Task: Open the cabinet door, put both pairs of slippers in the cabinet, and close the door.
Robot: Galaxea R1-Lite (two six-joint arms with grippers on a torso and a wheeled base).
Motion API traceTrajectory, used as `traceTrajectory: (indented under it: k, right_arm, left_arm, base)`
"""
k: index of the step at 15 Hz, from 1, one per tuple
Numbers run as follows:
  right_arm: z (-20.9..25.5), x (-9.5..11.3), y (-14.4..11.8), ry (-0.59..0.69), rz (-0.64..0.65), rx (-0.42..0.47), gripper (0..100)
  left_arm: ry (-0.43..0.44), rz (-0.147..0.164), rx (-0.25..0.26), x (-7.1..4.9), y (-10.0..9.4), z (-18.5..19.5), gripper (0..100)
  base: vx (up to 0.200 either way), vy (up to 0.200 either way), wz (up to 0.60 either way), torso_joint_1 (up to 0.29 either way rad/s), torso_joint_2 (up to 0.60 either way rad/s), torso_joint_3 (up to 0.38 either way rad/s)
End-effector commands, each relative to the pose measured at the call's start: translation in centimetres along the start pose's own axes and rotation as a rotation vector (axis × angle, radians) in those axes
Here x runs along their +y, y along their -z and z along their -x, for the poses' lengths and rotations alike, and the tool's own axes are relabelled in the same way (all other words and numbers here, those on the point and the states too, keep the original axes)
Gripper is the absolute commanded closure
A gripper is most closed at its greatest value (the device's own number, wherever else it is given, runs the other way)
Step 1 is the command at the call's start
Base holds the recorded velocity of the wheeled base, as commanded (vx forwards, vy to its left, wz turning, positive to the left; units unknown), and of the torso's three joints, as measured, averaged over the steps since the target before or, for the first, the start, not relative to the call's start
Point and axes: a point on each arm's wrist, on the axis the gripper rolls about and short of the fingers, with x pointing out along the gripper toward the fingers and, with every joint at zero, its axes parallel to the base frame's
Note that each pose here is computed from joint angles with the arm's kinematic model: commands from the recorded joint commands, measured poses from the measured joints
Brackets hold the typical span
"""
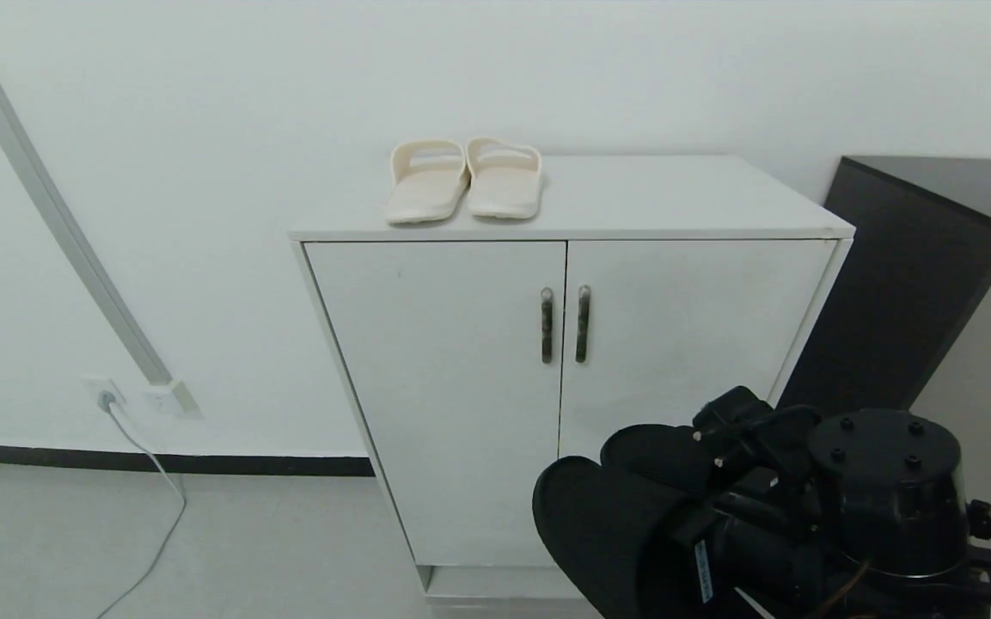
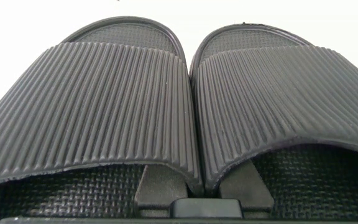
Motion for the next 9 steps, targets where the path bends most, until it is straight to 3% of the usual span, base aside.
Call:
traceTrajectory:
  k: [1, 4, 6, 9]
  right_arm:
    - [0.0, 0.0, 0.1, -0.001, 0.001, 0.005, 100]
    - [0.0, 0.0, 0.2, 0.0, 0.001, 0.006, 100]
    - [-0.2, 0.0, 0.4, 0.001, 0.003, 0.017, 100]
    - [-0.3, 0.0, 0.5, 0.005, 0.004, 0.022, 100]
  left_arm:
    - [0.162, 0.017, 0.13, -0.9, -3.6, -6.7, 0]
    - [0.312, 0.005, 0.152, -3.3, -3.9, -11.6, 0]
    - [0.397, 0.014, 0.099, -5.9, -4.2, -15.9, 0]
    - [0.534, 0.02, 0.082, -9.8, -4.7, -20.3, 0]
  base:
    - [0.0, 0.0, 0.0, -0.154, 0.47, 0.339]
    - [0.0, 0.0, 0.0, -0.126, 0.46, 0.341]
    - [0.0, 0.0, 0.0, -0.1, 0.47, 0.361]
    - [0.0, 0.0, 0.0, -0.062, 0.44, 0.375]
